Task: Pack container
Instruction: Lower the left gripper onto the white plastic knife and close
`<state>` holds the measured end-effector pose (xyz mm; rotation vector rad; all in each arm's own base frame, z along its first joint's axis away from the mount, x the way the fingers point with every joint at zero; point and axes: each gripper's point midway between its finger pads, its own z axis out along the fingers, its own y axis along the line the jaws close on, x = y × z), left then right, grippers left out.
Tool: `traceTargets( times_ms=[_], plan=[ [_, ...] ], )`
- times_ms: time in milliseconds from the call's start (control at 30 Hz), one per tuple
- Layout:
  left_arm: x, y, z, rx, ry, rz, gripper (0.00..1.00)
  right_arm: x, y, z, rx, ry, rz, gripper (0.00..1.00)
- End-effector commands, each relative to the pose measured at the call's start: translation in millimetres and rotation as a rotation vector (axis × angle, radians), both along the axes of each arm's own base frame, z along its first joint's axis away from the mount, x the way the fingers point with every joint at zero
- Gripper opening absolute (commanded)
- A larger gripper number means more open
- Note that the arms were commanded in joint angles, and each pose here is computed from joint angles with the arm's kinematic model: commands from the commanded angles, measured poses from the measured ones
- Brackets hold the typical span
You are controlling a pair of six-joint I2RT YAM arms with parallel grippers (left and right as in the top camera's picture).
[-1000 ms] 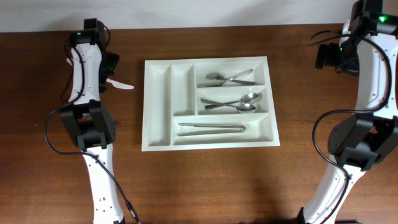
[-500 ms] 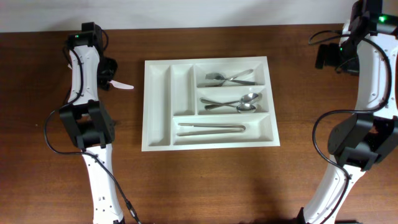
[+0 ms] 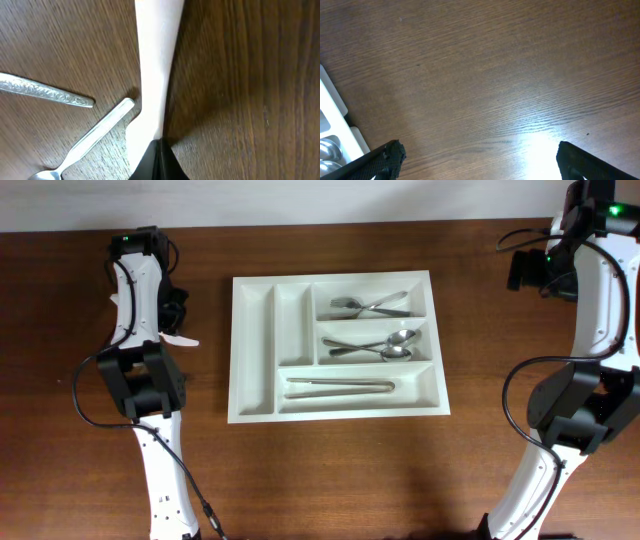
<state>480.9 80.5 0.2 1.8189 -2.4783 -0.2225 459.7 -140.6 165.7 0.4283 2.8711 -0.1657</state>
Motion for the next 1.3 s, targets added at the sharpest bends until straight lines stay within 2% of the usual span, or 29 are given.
traceTargets(
  times_ms=[0, 133, 267, 300, 333, 700, 767, 833, 900, 1167, 1267],
  plan=[
    [-19, 12, -48, 0.033, 0.128, -0.06, 0.02, 0, 3, 15, -0.008, -0.033, 0.009, 0.99],
    [-18, 13, -48, 0.035, 0.125, -0.074, 0.03, 0, 3, 15, -0.008, -0.033, 0.009, 0.99],
    [-15, 19, -48, 0.067, 0.114, -0.077, 0.53, 0, 3, 15, -0.008, -0.033, 0.009, 0.99],
    [-14, 22, -48, 0.079, 0.113, -0.078, 0.6, 0, 3, 15, -0.008, -0.033, 0.009, 0.99],
    [-14, 24, -48, 0.081, 0.109, -0.075, 0.62, 0, 3, 15, -0.008, -0.033, 0.009, 0.99],
    [-3, 58, -52, 0.09, 0.038, -0.032, 0.61, 0, 3, 15, -0.008, -0.033, 0.009, 0.99],
    [-2, 62, -52, 0.092, 0.03, -0.023, 0.56, 0, 3, 15, -0.008, -0.033, 0.009, 0.99],
    [-2, 65, -53, 0.093, 0.024, -0.017, 0.45, 0, 3, 15, -0.008, -0.033, 0.009, 0.99],
    [-1, 66, -54, 0.093, 0.024, -0.017, 0.4, 0, 3, 15, -0.008, -0.033, 0.009, 0.99],
    [-23, 52, -92, 0.021, 0.13, -0.042, 0.4, 0, 3, 15, -0.008, -0.033, 0.009, 0.99],
    [-27, 49, -101, 0.0, 0.15, -0.04, 0.48, 0, 3, 15, -0.008, -0.033, 0.009, 0.99]
  ],
)
